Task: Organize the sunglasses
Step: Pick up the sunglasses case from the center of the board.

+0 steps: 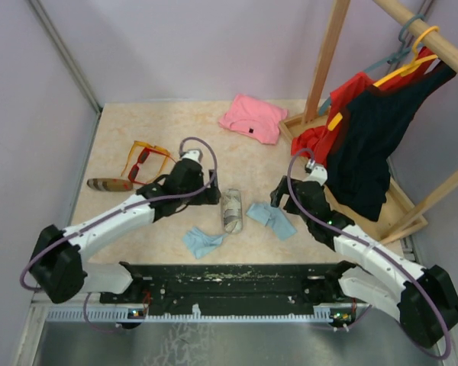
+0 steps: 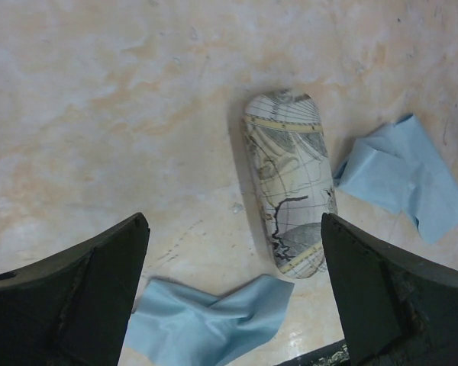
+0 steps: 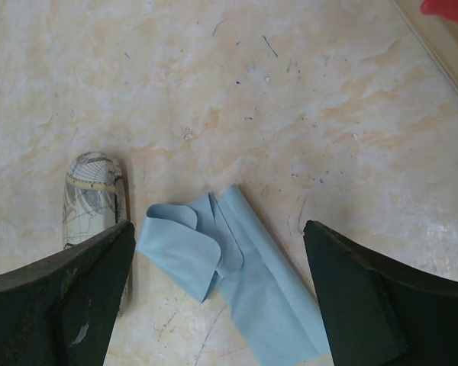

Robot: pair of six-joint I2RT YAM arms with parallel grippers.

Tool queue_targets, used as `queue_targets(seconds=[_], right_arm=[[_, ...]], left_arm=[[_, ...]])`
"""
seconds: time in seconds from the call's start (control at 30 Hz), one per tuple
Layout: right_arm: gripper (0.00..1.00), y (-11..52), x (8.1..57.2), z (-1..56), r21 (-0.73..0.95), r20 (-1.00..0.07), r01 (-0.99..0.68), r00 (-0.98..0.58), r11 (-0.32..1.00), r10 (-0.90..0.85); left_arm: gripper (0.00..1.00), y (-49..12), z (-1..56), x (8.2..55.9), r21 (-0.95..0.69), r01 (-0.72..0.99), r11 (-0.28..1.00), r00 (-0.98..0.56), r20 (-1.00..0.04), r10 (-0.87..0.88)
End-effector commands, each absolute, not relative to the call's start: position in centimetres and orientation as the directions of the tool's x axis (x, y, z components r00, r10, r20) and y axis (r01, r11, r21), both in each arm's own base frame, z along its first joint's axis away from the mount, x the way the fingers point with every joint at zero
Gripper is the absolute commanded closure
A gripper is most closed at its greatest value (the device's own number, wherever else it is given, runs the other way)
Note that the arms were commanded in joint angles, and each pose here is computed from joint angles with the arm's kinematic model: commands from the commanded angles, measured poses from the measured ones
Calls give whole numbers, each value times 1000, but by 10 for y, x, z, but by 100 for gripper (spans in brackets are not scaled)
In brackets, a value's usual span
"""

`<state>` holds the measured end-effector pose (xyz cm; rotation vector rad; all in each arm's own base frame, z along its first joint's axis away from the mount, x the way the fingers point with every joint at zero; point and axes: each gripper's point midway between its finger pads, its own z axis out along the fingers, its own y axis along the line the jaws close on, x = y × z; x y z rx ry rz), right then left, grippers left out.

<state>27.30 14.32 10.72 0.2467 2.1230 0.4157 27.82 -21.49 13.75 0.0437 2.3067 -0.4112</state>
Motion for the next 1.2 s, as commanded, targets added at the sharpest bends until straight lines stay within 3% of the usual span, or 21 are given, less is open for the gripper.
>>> queue_targets(seconds=[0.0, 0.53, 0.9, 1.17], right_arm=[[9, 133, 272, 118, 417, -787, 31, -488, 908, 378], [10, 129, 262, 104, 420, -784, 20, -496, 907, 374], [11, 128, 261, 101, 414, -786, 17, -497, 910, 367], [11, 129, 261, 100, 412, -788, 11, -498, 911, 362]], left_arm=[[2, -260, 141, 287, -310, 195, 931, -686, -722, -97], [5, -312, 81, 277, -219, 194, 956, -779, -627, 15], [6, -306, 57, 270, -117, 127, 985, -812, -583, 35], [13, -307, 45, 266, -124, 119, 985, -823, -567, 28]])
